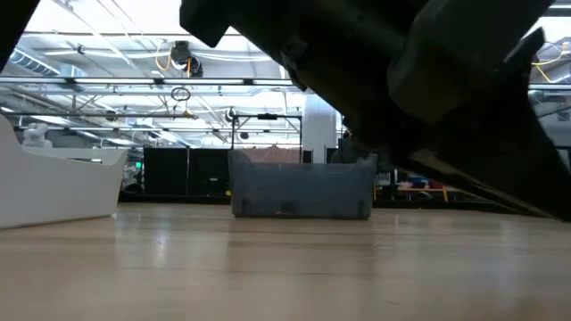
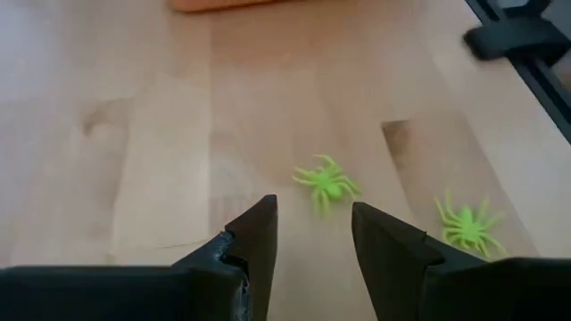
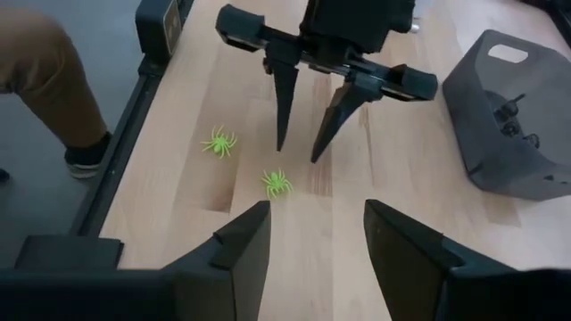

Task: Sort Halloween decoration
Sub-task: Put the green spider toy into the orange bin

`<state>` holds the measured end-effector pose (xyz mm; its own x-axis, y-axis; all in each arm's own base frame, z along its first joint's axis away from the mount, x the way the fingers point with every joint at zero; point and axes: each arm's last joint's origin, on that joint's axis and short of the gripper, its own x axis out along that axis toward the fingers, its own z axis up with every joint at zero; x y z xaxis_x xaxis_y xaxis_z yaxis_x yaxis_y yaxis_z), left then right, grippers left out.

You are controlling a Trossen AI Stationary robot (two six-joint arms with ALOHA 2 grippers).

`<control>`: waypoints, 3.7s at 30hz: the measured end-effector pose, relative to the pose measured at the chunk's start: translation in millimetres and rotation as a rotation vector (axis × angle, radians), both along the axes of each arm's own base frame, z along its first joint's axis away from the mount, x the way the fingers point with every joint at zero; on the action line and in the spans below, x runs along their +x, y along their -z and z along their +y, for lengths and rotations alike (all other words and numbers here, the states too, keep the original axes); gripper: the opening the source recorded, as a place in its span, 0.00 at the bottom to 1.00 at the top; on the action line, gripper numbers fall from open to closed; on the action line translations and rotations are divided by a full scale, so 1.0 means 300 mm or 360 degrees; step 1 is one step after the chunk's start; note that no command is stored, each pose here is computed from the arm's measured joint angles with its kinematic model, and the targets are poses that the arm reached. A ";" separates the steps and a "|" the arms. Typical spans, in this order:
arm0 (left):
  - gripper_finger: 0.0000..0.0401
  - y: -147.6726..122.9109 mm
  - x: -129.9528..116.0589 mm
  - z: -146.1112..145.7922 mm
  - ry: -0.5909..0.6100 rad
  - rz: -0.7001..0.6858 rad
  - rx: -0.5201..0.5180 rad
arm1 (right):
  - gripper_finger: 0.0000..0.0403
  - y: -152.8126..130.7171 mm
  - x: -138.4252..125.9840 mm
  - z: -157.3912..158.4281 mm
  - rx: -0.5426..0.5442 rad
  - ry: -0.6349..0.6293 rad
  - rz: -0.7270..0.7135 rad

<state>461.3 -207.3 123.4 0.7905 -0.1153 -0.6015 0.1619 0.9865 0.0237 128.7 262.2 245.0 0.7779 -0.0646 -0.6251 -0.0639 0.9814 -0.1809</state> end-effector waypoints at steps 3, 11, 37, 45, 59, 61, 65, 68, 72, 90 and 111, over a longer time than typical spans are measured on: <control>0.37 0.003 0.003 -0.001 0.0027 -0.0020 0.0017 | 0.41 0.000 0.000 0.000 -0.0022 -0.0016 0.0002; 0.37 0.026 0.025 0.025 0.0070 -0.0040 0.0004 | 0.41 0.000 0.000 -0.001 -0.0050 -0.0035 0.0006; 0.37 0.071 0.033 0.038 0.0148 0.0012 -0.0056 | 0.41 0.003 0.047 0.036 0.0240 0.0003 0.0007; 0.37 0.040 0.010 0.020 0.0057 0.0062 -0.0062 | 0.41 0.116 0.177 0.030 0.0230 0.0116 0.0218; 0.37 -0.121 -0.115 -0.169 0.0072 -0.0153 0.0255 | 0.41 0.288 0.366 0.007 0.0292 0.0132 0.0452; 0.37 -0.121 -0.125 -0.183 0.0067 -0.0160 0.0271 | 0.42 0.289 0.382 -0.005 0.0299 0.0157 0.0446; 0.37 -0.122 -0.137 -0.201 0.0055 -0.0175 0.0290 | 0.46 0.289 0.404 -0.025 0.0261 0.0147 0.0447; 0.37 -0.122 -0.141 -0.206 0.0044 -0.0180 0.0303 | 0.51 0.291 0.417 -0.037 0.0287 0.0101 0.0515; 0.37 -0.122 -0.141 -0.206 0.0041 -0.0181 0.0304 | 0.54 0.292 0.434 -0.055 0.0314 0.0089 0.0561; 0.37 -0.123 -0.147 -0.216 0.0052 -0.0183 0.0301 | 0.26 0.349 0.444 -0.111 0.0434 0.0097 0.0646; 0.37 -0.123 -0.157 -0.231 0.0059 -0.0184 0.0293 | 0.00 0.270 0.389 -0.080 0.0382 -0.0072 0.0550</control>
<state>414.2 -276.5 160.1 0.8528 -0.0421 -0.5206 0.1836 0.9573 0.2233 245.4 238.3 163.8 0.5185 0.1441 -0.8428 -0.1245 0.9879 0.0923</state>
